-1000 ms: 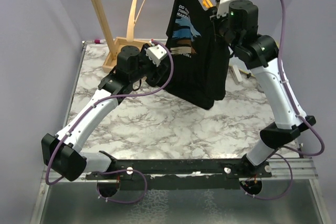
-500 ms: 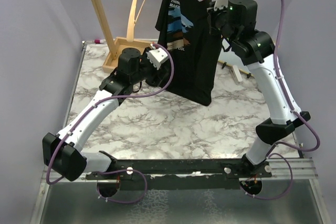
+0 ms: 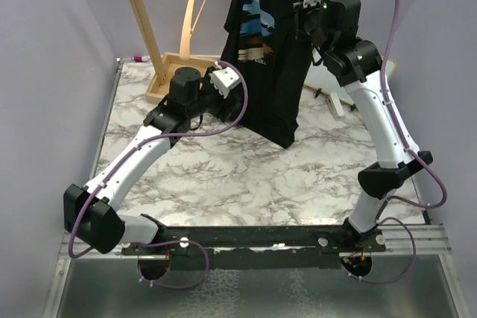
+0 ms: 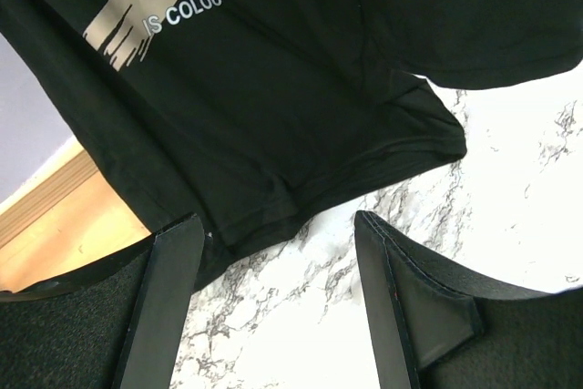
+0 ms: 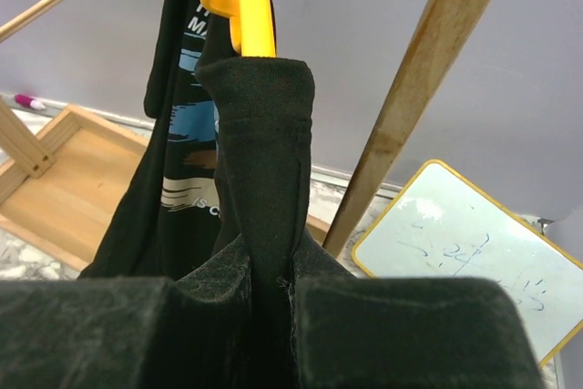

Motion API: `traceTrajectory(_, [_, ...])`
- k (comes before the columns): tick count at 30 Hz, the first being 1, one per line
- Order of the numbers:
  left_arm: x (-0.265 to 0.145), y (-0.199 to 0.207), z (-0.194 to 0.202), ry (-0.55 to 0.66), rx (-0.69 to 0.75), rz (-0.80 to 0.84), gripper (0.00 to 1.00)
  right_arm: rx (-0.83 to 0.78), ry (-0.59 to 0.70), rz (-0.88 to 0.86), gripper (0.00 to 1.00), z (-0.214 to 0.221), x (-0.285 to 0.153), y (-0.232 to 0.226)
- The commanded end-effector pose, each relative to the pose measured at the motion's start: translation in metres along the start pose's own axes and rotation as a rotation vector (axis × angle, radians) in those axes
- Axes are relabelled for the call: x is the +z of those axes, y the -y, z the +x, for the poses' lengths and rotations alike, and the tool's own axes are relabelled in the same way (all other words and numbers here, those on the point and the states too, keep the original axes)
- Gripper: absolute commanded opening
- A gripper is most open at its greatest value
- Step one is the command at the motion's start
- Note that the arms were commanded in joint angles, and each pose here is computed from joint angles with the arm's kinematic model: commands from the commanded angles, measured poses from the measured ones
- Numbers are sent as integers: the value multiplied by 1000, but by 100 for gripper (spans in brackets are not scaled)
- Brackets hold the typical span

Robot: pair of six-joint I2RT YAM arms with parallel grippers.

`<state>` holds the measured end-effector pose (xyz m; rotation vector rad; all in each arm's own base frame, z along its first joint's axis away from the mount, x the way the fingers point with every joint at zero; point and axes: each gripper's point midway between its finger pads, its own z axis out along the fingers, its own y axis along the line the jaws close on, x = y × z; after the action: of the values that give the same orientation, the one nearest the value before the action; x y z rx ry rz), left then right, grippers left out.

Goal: Place the t-shirt on the hanger
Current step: Place the hanger at the clothesline.

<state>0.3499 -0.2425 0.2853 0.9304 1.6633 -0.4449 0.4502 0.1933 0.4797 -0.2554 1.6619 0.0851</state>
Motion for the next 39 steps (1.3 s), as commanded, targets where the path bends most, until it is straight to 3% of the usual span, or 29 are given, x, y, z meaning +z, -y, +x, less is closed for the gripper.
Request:
traceTrajectory(1, [-3, 3, -7, 39, -19, 12, 69, 95, 185, 82, 1, -52, 4, 24])
traceTrajectory(14, [-6, 6, -3, 37, -47, 9, 70, 108, 64, 36, 1, -3, 42, 11])
traceTrajectory(21, [-10, 9, 1, 32, -68, 9, 74, 126, -14, -43, 2, 29, 33, -4])
traceTrajectory(27, [-10, 6, 21, -29, -130, -35, 76, 146, 53, -152, 40, 20, 2, -16])
traceTrajectory(29, [-11, 7, 22, -22, -140, -36, 76, 151, 84, -167, 68, 14, -11, -15])
traceTrajectory(30, [-12, 8, 23, -19, -146, -37, 76, 155, 92, -171, 75, 14, -17, -14])
traceTrajectory(35, [-14, 10, 21, -4, -191, -44, 77, 164, 117, -160, 85, 14, -48, -4])
traceTrajectory(38, [-15, 8, 20, 1, -192, -54, 77, 169, 118, -153, 100, 21, -66, 1])
traceTrajectory(39, [-15, 8, 20, 2, -192, -58, 77, 171, 115, -148, 100, 24, -71, 3])
